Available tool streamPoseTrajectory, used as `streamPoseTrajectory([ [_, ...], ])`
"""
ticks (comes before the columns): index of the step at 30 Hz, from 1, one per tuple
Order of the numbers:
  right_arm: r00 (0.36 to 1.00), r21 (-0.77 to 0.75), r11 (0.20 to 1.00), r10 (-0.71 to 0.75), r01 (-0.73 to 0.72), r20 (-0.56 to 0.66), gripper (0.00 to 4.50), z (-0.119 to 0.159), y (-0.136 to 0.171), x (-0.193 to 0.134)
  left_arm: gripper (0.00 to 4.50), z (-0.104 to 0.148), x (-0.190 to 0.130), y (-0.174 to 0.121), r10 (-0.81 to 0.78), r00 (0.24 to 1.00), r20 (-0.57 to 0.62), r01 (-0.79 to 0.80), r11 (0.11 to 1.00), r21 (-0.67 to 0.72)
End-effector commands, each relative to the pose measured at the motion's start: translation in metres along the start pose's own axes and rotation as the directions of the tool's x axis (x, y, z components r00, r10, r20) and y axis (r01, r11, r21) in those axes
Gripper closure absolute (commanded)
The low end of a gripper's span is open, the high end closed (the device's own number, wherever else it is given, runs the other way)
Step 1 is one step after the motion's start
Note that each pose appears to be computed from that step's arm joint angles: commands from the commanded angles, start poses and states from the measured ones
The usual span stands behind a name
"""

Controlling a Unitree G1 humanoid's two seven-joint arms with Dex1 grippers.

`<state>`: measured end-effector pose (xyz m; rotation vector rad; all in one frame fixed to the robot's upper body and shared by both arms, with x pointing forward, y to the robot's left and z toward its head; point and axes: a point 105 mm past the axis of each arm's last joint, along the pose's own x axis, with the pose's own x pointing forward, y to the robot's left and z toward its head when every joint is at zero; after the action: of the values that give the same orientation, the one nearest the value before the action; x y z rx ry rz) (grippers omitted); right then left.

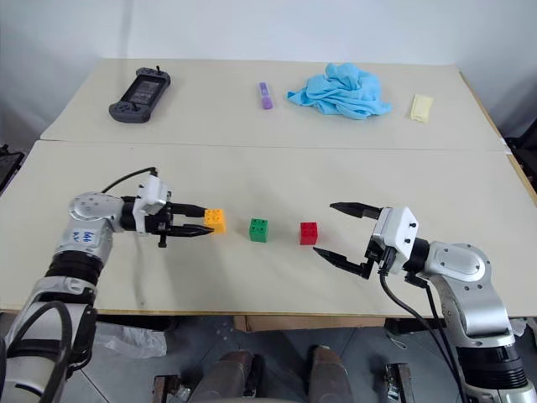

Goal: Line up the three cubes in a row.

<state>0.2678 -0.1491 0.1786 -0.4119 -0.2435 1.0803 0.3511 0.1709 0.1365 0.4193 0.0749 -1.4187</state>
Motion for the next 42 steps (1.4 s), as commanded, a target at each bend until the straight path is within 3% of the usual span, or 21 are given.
streamPoseTrajectory([
  [1,1.0,-0.029,0.999,-0.017,0.018,0.024,0.0,0.013,0.001,-0.002,3.04,0.001,-0.002,0.003,-0.025,0.999,-0.034,0.027,0.999,0.041],
  [21,0.999,0.008,0.999,-0.035,0.035,-0.015,0.0,0.002,0.006,-0.009,3.04,-0.017,-0.021,-0.009,-0.092,0.99,-0.103,0.084,0.993,-0.079],
  [27,1.0,0.012,1.0,-0.022,0.023,-0.02,0.0,-0.004,0.001,-0.008,1.22,-0.015,-0.031,-0.009,-0.056,0.994,-0.097,0.049,0.996,-0.075],
  [31,0.999,-0.005,1.0,0.014,-0.014,-0.031,0.0,-0.003,-0.005,-0.013,0.03,0.007,-0.061,0.001,0.113,0.993,-0.016,-0.112,0.993,0.037],
  [34,0.998,-0.018,0.998,0.051,-0.052,-0.046,0.0,0.0,-0.014,-0.02,0.03,0.02,-0.082,0.001,0.208,0.978,0.008,-0.208,0.975,0.081],
  [38,0.997,-0.032,0.997,0.074,-0.075,-0.032,0.0,0.01,-0.031,-0.025,0.03,0.028,-0.094,-0.011,0.204,0.979,-0.01,-0.202,0.974,0.102],
  [42,0.982,-0.027,0.987,0.157,-0.16,-0.104,0.0,0.005,-0.035,-0.031,0.03,0.034,-0.104,-0.009,0.267,0.963,-0.042,-0.256,0.951,0.173],
])
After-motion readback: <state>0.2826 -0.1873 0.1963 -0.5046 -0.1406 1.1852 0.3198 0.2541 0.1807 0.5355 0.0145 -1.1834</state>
